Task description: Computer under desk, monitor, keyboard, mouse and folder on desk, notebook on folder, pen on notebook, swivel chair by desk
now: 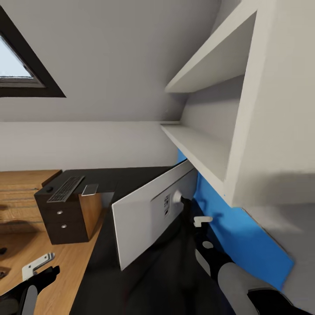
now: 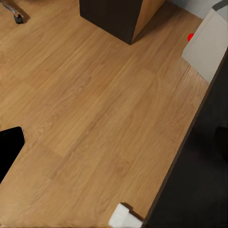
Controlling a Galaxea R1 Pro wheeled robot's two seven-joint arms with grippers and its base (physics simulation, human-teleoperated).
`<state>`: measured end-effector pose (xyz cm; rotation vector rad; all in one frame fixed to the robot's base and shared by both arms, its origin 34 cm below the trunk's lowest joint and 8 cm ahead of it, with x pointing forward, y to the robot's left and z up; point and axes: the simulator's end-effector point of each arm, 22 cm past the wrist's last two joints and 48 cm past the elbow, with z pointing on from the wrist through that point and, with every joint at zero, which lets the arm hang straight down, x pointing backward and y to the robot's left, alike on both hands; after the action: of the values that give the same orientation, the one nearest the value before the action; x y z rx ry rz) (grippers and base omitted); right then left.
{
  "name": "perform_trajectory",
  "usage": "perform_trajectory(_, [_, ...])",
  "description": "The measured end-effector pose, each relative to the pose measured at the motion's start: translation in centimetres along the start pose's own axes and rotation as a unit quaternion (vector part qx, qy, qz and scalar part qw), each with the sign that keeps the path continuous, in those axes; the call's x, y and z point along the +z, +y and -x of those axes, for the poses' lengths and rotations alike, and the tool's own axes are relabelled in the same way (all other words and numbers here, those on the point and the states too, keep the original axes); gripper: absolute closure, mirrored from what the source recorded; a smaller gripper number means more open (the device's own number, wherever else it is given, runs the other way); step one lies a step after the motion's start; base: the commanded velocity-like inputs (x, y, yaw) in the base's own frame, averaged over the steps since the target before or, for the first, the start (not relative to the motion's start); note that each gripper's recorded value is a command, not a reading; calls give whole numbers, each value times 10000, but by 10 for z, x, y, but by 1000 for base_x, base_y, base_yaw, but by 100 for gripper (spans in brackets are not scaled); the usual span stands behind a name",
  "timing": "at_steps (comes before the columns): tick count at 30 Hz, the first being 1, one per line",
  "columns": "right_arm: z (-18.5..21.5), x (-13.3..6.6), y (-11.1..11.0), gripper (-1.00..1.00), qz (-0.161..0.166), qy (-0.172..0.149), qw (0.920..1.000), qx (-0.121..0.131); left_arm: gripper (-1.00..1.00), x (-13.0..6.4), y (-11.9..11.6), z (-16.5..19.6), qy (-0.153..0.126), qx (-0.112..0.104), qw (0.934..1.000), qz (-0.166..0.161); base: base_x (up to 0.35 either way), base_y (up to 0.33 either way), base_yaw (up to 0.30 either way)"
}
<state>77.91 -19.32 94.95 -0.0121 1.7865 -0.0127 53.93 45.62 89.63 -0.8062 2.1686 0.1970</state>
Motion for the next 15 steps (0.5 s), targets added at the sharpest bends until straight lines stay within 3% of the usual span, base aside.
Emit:
perform_trajectory(11, [0, -1, 15, -100, 39, 19, 10000, 41, -100, 4, 2, -10, 117, 0, 9999, 22, -334, 54, 0])
perform_trajectory(12, [1, -2, 16, -100, -30, 11, 10000, 61, -100, 8, 5, -20, 242, 1, 9997, 59, -292, 61, 0])
perform_trajectory(13, [2, -3, 12, -100, -278, 6, 9996, 95, -100, 17, 11, -44, 523, 13, 9985, 142, -199, 39, 0])
perform_trajectory(15, [4, -7, 10, -100, -709, 10, 9974, 155, -100, 30, 22, -79, 824, 17, 9963, 257, -104, 21, 0])
